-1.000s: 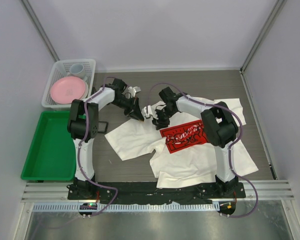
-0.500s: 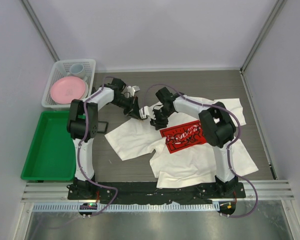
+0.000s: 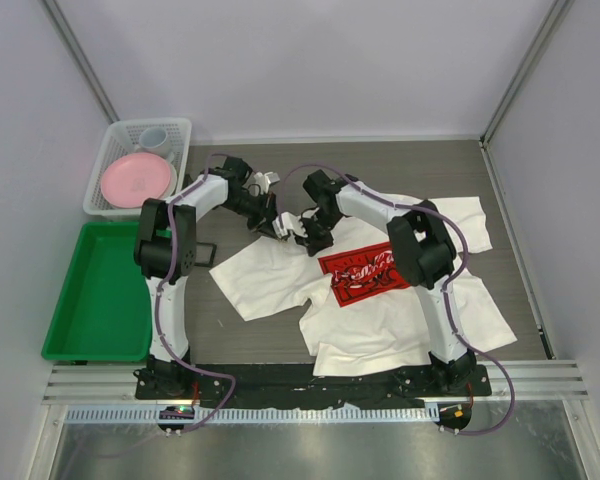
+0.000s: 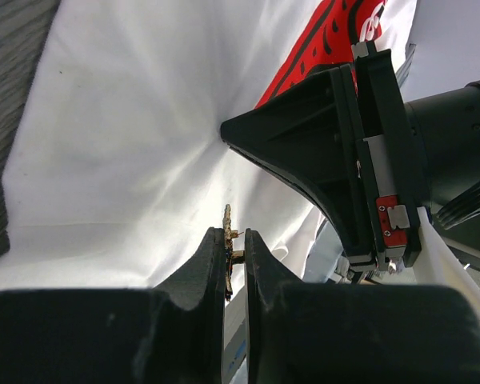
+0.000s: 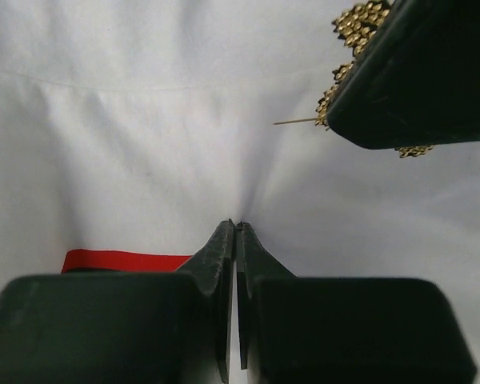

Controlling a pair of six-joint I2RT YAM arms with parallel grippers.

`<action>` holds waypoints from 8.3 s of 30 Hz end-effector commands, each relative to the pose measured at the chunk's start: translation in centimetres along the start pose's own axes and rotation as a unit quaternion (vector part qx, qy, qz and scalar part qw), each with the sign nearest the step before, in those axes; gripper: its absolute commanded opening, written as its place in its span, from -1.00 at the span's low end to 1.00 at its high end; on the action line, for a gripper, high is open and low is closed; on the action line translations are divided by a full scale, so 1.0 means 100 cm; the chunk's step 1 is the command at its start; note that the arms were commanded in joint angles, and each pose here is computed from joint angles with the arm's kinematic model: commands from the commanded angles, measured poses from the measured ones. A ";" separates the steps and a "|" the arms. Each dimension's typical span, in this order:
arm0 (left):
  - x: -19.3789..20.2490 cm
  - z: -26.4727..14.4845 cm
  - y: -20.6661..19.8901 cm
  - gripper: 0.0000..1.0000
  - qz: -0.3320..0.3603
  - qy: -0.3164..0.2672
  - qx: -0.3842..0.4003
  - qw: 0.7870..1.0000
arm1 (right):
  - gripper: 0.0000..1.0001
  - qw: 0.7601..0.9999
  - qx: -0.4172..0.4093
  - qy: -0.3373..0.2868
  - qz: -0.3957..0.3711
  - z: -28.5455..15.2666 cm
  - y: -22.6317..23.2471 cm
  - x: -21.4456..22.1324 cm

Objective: Pin the brooch onto the clothing
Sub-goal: Pick up the flattened clothing from the center of the board, then cross the brooch over the flattened clothing.

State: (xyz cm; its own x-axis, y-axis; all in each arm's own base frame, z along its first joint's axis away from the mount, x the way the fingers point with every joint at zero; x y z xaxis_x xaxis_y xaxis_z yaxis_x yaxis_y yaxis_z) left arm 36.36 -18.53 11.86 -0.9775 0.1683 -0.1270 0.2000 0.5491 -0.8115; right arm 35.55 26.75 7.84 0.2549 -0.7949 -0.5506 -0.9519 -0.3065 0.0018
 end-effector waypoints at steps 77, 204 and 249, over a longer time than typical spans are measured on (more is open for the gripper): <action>-0.008 0.046 -0.029 -1.00 -0.023 0.045 0.090 0.995 | -0.98 0.950 0.224 -0.076 -0.204 -0.042 0.052 -0.029; 0.016 0.065 -0.027 -1.00 -0.011 0.098 0.073 0.992 | -0.47 0.948 0.183 -0.046 -0.256 -0.032 0.056 -0.009; 0.029 0.079 -0.024 -1.00 -0.026 0.111 0.084 0.990 | -0.99 0.951 0.216 -0.075 -0.207 -0.037 0.043 -0.019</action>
State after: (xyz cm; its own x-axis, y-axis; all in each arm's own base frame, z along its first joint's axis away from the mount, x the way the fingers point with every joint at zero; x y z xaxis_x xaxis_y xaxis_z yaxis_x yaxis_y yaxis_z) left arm 33.17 -25.10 8.70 -0.9505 0.3101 0.0181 0.1307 0.4521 -0.8824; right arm 30.30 23.70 9.96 0.5840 -0.6106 -0.5349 -0.8031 -0.3387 -0.4903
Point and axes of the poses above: each gripper's point midway between its finger pads, its own z axis out along the fingers, its own y axis along the line the jaws close on, x = y × z, the point moved 7 cm from there along -z, back along the fingers
